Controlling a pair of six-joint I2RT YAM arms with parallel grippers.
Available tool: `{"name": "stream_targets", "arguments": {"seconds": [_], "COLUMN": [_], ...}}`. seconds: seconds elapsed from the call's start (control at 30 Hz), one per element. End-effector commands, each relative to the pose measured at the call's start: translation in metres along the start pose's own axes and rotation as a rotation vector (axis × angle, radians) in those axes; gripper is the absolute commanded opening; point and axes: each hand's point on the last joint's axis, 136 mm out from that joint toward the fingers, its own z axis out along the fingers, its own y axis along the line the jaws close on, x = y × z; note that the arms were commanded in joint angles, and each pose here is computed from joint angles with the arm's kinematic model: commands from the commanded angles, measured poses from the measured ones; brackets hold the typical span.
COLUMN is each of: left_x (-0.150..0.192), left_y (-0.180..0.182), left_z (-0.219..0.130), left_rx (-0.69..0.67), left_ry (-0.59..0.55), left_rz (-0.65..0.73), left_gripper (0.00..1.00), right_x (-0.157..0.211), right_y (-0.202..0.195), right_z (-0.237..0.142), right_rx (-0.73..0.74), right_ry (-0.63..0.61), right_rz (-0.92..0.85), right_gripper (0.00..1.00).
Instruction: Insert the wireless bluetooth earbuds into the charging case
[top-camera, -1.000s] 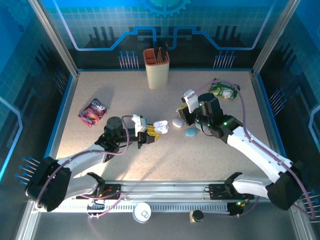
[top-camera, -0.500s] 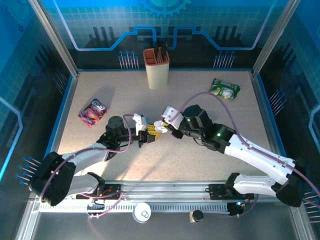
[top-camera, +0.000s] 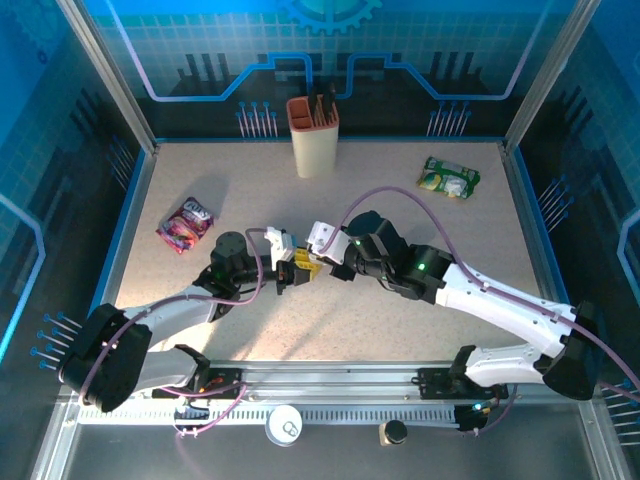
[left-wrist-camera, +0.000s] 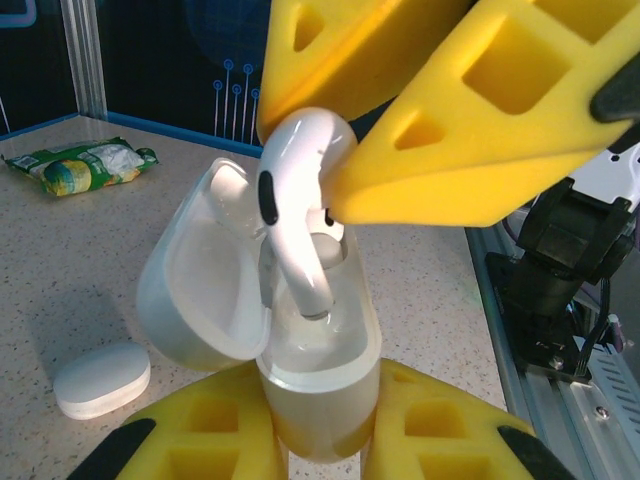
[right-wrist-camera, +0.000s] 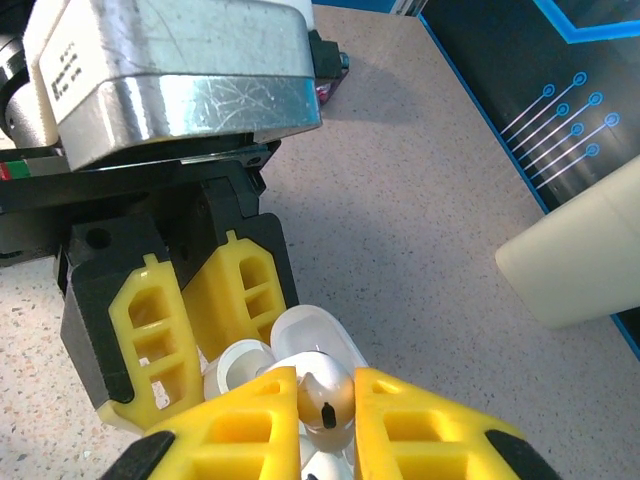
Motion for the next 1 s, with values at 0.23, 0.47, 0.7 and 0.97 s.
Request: {"name": "stream_targets", "arguments": {"seconds": [0.23,0.47,0.7,0.97], "left_x": [-0.008,-0.01,-0.008,-0.003], "left_y": [-0.004,-0.003,-0.001,-0.002], "left_z": [-0.004,-0.005,-0.004,-0.005], "left_rx": [0.01,0.005,0.005,0.001], "left_ry": [-0.025,-0.034,-0.028,-0.02], "left_rz": [0.031,0.027,0.019,0.036], "left_gripper": [0.16,0.16,0.16,0.16], "right_x": [-0.004,-0.003,-0.013,-0.025], "right_y": [0.007,0.013,0.005,-0.02], "right_z": [0.007,0.005,-0.006,-0.03], "right_rx": [-0.009,-0.043,-0.015,-0.038], "right_ry": [0.033,0.033,-0.014,-0.17], "right_rz": [-0.054,-0.054,-0.013,0.222], "right_gripper": [0.16,0.18,0.33,0.44]}}
